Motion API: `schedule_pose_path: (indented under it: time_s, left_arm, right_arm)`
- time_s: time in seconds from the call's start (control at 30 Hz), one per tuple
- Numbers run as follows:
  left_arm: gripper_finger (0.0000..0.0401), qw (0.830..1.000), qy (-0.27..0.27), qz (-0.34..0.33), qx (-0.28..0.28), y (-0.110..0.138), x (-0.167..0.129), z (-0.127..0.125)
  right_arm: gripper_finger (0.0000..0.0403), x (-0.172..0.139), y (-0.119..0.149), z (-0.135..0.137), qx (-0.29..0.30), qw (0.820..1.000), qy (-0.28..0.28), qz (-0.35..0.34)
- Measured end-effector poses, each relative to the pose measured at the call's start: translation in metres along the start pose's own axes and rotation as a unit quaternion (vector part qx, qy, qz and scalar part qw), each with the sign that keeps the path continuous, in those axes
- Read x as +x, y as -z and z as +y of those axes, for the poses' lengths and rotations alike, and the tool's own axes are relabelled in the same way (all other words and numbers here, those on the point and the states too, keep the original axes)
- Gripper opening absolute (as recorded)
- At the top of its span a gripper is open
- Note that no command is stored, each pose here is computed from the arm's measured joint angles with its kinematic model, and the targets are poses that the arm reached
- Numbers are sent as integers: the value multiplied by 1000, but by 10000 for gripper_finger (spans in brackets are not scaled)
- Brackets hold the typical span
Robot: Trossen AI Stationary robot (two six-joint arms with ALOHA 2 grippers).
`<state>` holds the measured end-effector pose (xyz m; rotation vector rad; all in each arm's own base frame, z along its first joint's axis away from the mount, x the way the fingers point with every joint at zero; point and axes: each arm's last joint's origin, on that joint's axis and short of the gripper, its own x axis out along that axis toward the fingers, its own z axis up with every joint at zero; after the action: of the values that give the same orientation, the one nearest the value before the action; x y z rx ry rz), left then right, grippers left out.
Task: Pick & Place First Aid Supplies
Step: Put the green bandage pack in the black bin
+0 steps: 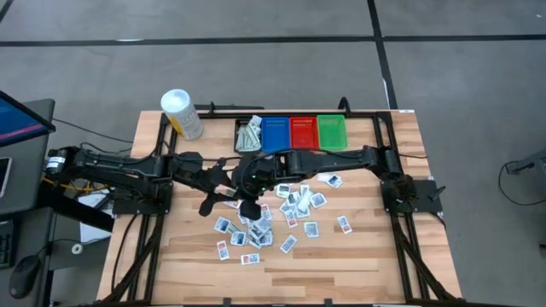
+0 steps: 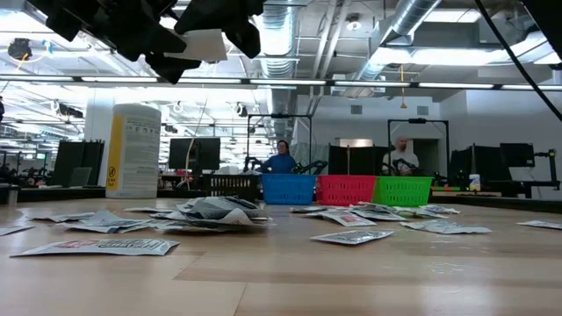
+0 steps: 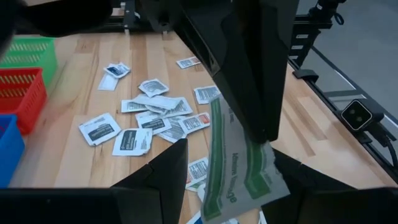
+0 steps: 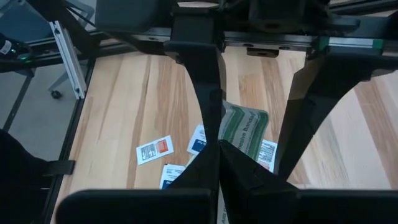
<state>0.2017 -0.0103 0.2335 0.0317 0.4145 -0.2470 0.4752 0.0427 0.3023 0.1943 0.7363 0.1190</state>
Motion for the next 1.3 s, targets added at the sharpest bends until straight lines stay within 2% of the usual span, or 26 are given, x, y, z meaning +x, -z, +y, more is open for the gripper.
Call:
schedule_pose_path:
  time_s: [0.3, 0.5, 0.77, 0.97, 1.1, 1.3]
  left_arm:
    - [153, 1000, 0, 0, 0, 0, 0, 0]
    - [107, 1000, 0, 1, 0, 0, 0, 0]
    - [15, 1000, 0, 1, -2, 0, 0, 0]
    - [7, 1000, 0, 1, -2, 0, 0, 0]
    - [5, 1000, 0, 1, -2, 0, 0, 0]
    - [6, 1000, 0, 2, -2, 0, 0, 0]
  right_arm:
    - [0, 0, 0, 0, 0, 1000, 4, -1]
    - [0, 0, 0, 0, 0, 1000, 4, 0]
    - [0, 0, 0, 0, 0, 1000, 4, 0]
    - [2, 0, 0, 0, 5, 1000, 4, 0]
    - [20, 0, 0, 0, 8, 1000, 5, 1]
    - [86, -2, 8, 3, 20, 999, 10, 37]
